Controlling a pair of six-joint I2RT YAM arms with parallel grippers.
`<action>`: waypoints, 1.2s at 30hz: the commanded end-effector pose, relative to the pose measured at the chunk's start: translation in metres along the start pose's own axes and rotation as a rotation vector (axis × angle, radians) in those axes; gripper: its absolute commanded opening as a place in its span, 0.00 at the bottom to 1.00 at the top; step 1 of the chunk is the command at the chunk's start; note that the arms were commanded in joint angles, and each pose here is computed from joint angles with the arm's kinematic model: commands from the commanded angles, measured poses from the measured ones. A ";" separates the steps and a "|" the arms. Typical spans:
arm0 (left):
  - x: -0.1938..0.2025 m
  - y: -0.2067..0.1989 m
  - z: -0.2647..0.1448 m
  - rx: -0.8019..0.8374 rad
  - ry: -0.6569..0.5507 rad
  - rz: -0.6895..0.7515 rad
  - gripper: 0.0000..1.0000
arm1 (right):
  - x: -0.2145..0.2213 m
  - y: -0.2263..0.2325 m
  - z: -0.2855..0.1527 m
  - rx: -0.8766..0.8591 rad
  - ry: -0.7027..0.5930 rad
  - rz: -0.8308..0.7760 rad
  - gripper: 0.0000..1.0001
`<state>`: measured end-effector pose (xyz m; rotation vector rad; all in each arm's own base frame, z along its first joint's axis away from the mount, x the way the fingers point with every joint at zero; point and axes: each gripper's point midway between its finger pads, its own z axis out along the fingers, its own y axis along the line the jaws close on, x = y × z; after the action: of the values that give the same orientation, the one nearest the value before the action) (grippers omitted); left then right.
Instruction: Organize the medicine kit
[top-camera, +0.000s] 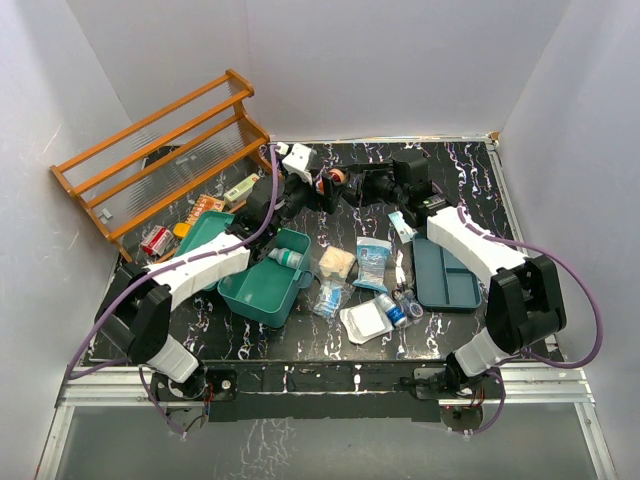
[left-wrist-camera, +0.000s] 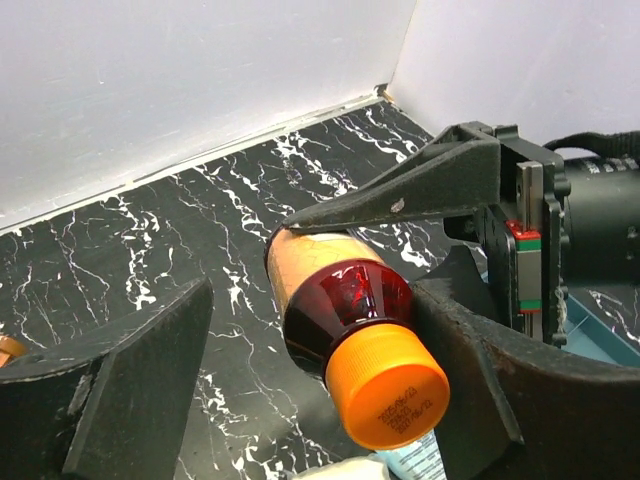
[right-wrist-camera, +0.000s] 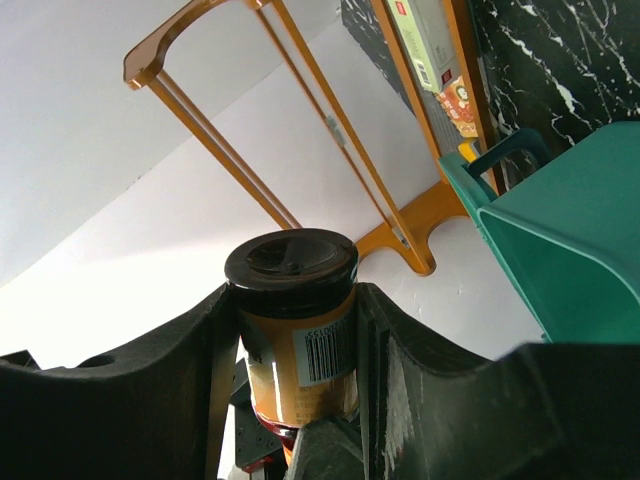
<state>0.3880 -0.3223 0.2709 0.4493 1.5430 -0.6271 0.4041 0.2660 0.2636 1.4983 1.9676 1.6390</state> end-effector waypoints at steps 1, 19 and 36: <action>-0.018 0.002 0.002 -0.028 -0.090 -0.071 0.76 | 0.027 0.029 -0.019 -0.109 0.079 -0.013 0.37; -0.028 -0.004 -0.011 0.026 0.040 -0.124 0.34 | 0.026 0.021 -0.039 -0.164 0.150 -0.374 0.85; -0.079 -0.013 -0.068 0.106 0.351 -0.513 0.39 | 0.031 0.041 -0.104 -0.452 -0.022 -1.777 0.81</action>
<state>0.3710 -0.2802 0.3115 0.2299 1.9486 -0.8994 0.3506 0.2194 0.3251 -0.0732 1.8003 1.1774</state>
